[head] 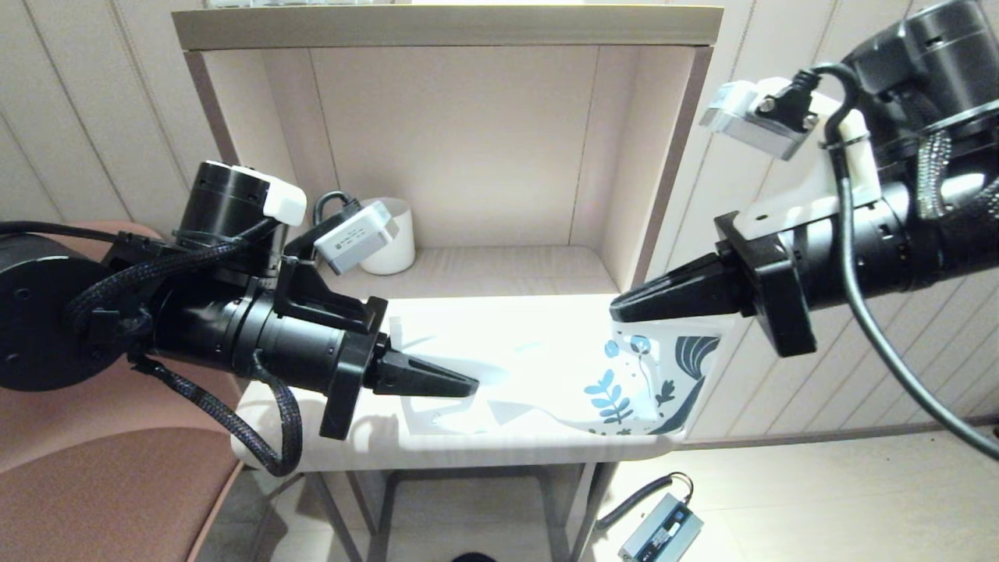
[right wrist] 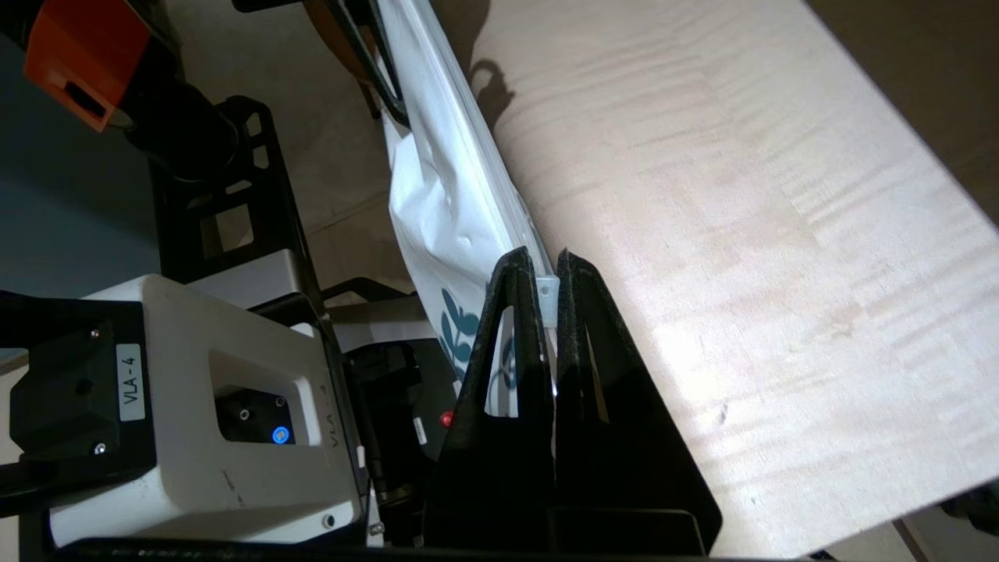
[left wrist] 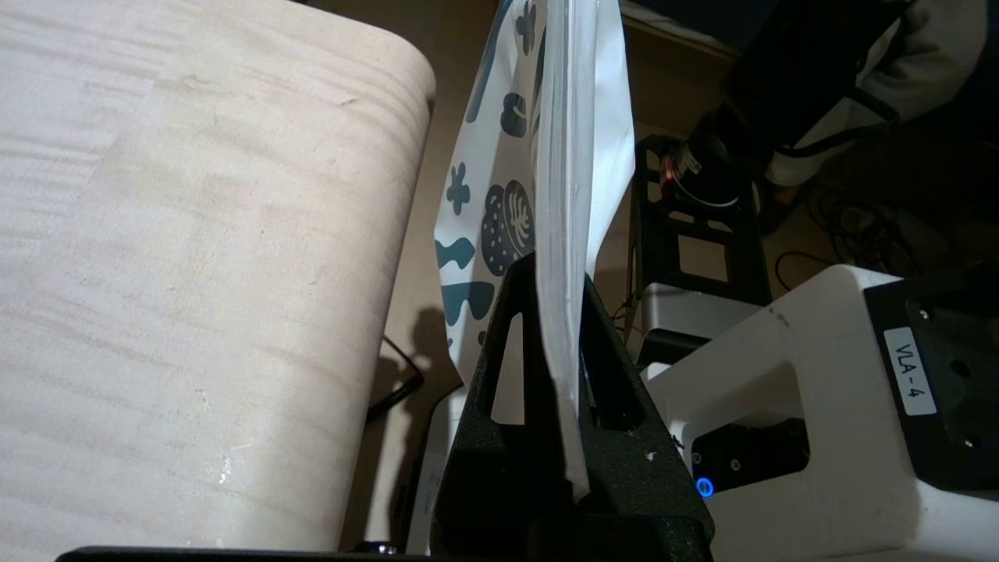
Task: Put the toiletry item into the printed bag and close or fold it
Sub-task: Close the strorage bag and place it on the desk
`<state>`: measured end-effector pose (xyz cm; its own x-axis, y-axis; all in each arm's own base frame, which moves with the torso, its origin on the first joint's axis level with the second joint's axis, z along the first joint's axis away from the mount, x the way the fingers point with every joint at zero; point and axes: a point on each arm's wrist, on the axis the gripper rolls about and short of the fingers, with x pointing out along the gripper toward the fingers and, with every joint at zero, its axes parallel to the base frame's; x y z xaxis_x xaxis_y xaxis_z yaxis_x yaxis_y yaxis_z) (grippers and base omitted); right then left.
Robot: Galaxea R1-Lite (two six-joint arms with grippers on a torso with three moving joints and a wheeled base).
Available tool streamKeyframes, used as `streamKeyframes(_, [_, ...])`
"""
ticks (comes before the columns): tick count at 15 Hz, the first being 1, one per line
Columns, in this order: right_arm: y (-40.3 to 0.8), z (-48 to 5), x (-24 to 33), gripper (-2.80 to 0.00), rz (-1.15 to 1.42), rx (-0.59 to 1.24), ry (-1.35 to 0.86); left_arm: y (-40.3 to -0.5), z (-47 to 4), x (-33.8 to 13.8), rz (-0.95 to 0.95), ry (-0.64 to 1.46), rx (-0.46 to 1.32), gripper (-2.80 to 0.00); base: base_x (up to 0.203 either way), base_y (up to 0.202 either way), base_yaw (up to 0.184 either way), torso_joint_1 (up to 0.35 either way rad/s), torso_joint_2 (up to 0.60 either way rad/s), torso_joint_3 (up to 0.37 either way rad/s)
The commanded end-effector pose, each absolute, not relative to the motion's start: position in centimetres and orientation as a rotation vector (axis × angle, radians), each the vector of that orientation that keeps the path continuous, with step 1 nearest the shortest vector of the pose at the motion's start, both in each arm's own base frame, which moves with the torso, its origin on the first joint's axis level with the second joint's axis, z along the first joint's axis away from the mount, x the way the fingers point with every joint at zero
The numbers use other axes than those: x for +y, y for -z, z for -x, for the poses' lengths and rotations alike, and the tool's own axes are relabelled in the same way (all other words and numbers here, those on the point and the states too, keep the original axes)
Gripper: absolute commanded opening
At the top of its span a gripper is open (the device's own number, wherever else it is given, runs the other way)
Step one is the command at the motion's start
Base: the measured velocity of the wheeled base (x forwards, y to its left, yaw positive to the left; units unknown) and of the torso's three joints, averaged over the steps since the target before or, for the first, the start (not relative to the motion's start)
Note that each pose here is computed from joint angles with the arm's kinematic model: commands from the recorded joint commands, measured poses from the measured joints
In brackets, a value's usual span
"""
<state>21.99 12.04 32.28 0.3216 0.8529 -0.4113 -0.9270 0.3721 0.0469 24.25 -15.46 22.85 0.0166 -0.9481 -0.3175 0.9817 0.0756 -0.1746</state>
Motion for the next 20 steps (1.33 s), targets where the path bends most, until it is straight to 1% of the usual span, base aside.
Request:
streamKeyframes(1, [-32.6,-21.0,10.1,-2.80,0.197,0.386,-1.144,-22.8,-24.3,-15.5,-0.103,1.509,0.396,-2.80,0.000,0.000,0.000,0.000,0.00,0.000])
streamKeyframes(9, [-31.0,-19.3,7.1,-2.80,0.167,0.422,-1.085,-22.8,-24.3,-15.5,-0.103,1.509,0.396,-2.80,0.000,0.000,0.000,0.000,0.00,0.000])
streamKeyframes(20, [-31.1,-19.4,7.4,-2.80,0.169,0.418,-1.099,-22.9,-24.2,-15.4,-0.103,1.511,0.393,-2.80,0.000,0.000,0.000,0.000,0.00,0.000])
